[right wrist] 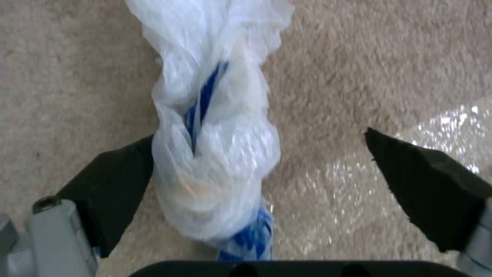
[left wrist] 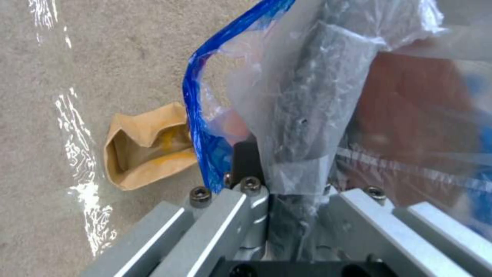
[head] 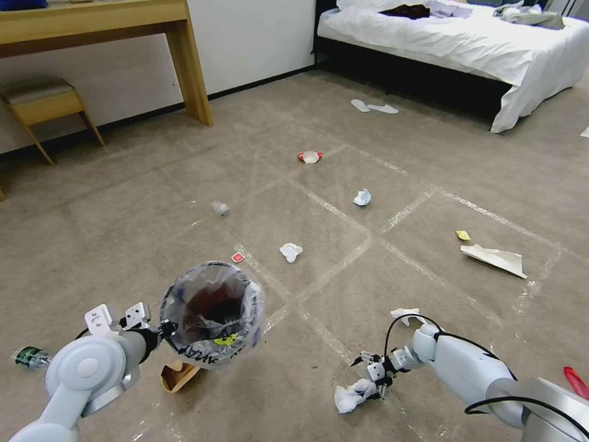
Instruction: Pick up the trash bin and place the garbage on the floor into it.
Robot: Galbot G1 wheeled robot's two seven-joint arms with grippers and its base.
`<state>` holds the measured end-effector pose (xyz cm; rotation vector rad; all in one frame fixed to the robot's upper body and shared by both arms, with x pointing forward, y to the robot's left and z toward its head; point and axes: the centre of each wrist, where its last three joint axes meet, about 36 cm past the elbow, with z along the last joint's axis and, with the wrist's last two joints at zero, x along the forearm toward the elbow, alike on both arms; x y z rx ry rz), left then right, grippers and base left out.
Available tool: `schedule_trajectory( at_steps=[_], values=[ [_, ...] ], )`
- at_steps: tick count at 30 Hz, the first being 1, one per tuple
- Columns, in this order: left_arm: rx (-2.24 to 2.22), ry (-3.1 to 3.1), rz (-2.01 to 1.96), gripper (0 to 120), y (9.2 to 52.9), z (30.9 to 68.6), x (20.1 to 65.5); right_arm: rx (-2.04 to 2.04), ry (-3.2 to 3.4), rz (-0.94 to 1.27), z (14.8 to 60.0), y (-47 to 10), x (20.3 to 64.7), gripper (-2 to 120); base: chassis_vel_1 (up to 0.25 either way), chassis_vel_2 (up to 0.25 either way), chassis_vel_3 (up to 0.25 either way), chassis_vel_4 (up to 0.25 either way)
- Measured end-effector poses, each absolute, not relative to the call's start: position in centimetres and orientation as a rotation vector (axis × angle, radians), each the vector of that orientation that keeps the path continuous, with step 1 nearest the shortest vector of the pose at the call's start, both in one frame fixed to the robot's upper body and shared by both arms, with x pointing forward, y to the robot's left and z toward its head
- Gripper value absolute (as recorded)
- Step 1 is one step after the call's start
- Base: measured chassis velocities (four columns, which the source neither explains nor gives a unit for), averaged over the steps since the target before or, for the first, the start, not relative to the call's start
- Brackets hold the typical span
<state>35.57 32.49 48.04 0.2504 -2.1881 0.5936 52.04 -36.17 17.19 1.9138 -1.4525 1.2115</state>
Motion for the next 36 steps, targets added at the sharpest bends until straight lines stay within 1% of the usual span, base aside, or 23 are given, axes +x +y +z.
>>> schedule_trajectory(
  at_steps=[1, 2, 4, 5, 7, 8, 9, 11, 12, 14, 15, 18, 19, 22, 23, 25, 26, 27, 30, 32, 33, 35, 36],
  values=[
    [0.251, -2.191, 0.592, 0, 32.5, 48.0, 35.6, 1.92, -1.452, 1.209, 17.1, -35.8, 52.0, 92, 0.0, 0.0, 0.0, 0.0],
    [0.251, -2.191, 0.592, 0, 32.5, 48.0, 35.6, 1.92, -1.452, 1.209, 17.1, -35.8, 52.0, 92, 0.0, 0.0, 0.0, 0.0],
    [0.253, -2.195, 0.592, 0, 32.5, 48.1, 35.6, 1.928, -1.459, 1.202, 16.9, -35.4, 52.0, 84, 0.0, 0.0, 0.0, 0.0],
    [0.253, -2.195, 0.592, 0, 32.5, 48.1, 35.6, 1.928, -1.459, 1.202, 16.9, -35.4, 52.0, 84, 0.0, 0.0, 0.0, 0.0],
    [0.255, -2.199, 0.589, 0, 32.6, 48.1, 35.6, 1.934, -1.464, 1.198, 16.9, -35.3, 51.9, 71, 0.0, 0.0, 0.0, 0.0],
    [0.255, -2.201, 0.59, 0, 32.6, 48.1, 35.6, 1.933, -1.465, 1.198, 17.0, -35.4, 51.9, 67, 0.0, 0.0, 0.0, 0.0],
    [0.255, -2.201, 0.59, 0, 32.6, 48.1, 35.6, 1.933, -1.465, 1.198, 17.0, -35.4, 51.9, 67, 0.0, 0.0, 0.0, 0.0],
    [0.253, -2.204, 0.591, 0, 32.6, 48.2, 35.6, 1.924, -1.455, 1.203, 17.2, -36.3, 51.7, 55, 0.0, 0.0, 0.0, 0.0],
    [0.253, -2.204, 0.591, 0, 32.6, 48.2, 35.6, 1.924, -1.455, 1.203, 17.2, -36.3, 51.7, 55, 0.0, 0.0, 0.0, 0.0],
    [0.251, -2.21, 0.593, 0, 32.5, 48.3, 35.6, 1.913, -1.445, 1.207, 17.4, -37.1, 51.6, 47, 0.0, 0.0, 0.0, 0.0],
    [0.251, -2.21, 0.593, 0, 32.5, 48.3, 35.6, 1.913, -1.445, 1.207, 17.4, -37.1, 51.6, 47, 0.0, 0.0, 0.0, 0.0],
    [0.25, -2.217, 0.592, 0, 32.4, 48.3, 35.6, 1.896, -1.44, 1.204, 17.3, -38.2, 51.1, 28, 0.0, 0.0, 0.0, 0.0],
    [0.25, -2.217, 0.592, 0, 32.4, 48.3, 35.6, 1.896, -1.44, 1.204, 17.3, -38.2, 51.1, 28, 0.0, 0.0, 0.0, 0.0],
    [0.248, -2.22, 0.589, 0, 32.4, 48.3, 35.7, 1.898, -1.453, 1.193, 17.1, -38.1, 50.7, 16, 0.0, 0.0, 0.0, 0.0],
    [0.248, -2.22, 0.589, 0, 32.4, 48.3, 35.7, 1.898, -1.453, 1.193, 17.1, -38.1, 50.7, 16, 0.0, 0.0, 0.0, 0.0],
    [0.247, -2.222, 0.585, 0, 32.5, 48.4, 35.7, 1.898, -1.483, 1.181, 17.2, -38.0, 50.8, 4, 0.0, 0.0, 0.0, 0.0],
    [0.247, -2.222, 0.585, 0, 32.5, 48.4, 35.7, 1.898, -1.483, 1.181, 17.2, -38.0, 50.8, 4, 0.0, 0.0, 0.0, 0.0],
    [0.245, -2.223, 0.583, 0, 32.5, 48.5, 35.7, 1.895, -1.506, 1.172, 17.4, -38.0, 50.9, 0, 0.0, 0.0, 0.0, 0.0],
    [0.243, -2.223, 0.58, 0, 32.4, 48.6, 35.6, 1.879, -1.584, 1.144, 18.1, -38.2, 51.4, 0, 0.0, 0.0, 0.0, 0.0],
    [0.241, -2.223, 0.575, 0, 32.5, 48.8, 35.6, 1.819, -1.817, 1.057, 20.1, -39.1, 52.6, 0, 0.0, 0.0, 0.0, 0.0],
    [0.241, -2.223, 0.575, 0, 32.5, 48.8, 35.6, 1.819, -1.817, 1.057, 20.1, -39.1, 52.6, 0, 0.0, 0.0, 0.0, 0.0],
    [0.239, -2.222, 0.569, 0, 32.6, 48.9, 35.6, 1.725, -2.037, 0.979, 22.5, -40.5, 53.7, 0, 0.0, 0.0, 0.0, 0.0],
    [0.239, -2.222, 0.569, 0, 32.6, 48.9, 35.6, 1.725, -2.037, 0.979, 22.5, -40.5, 53.7, 0, 0.0, 0.0, 0.0, 0.0]
  ],
)
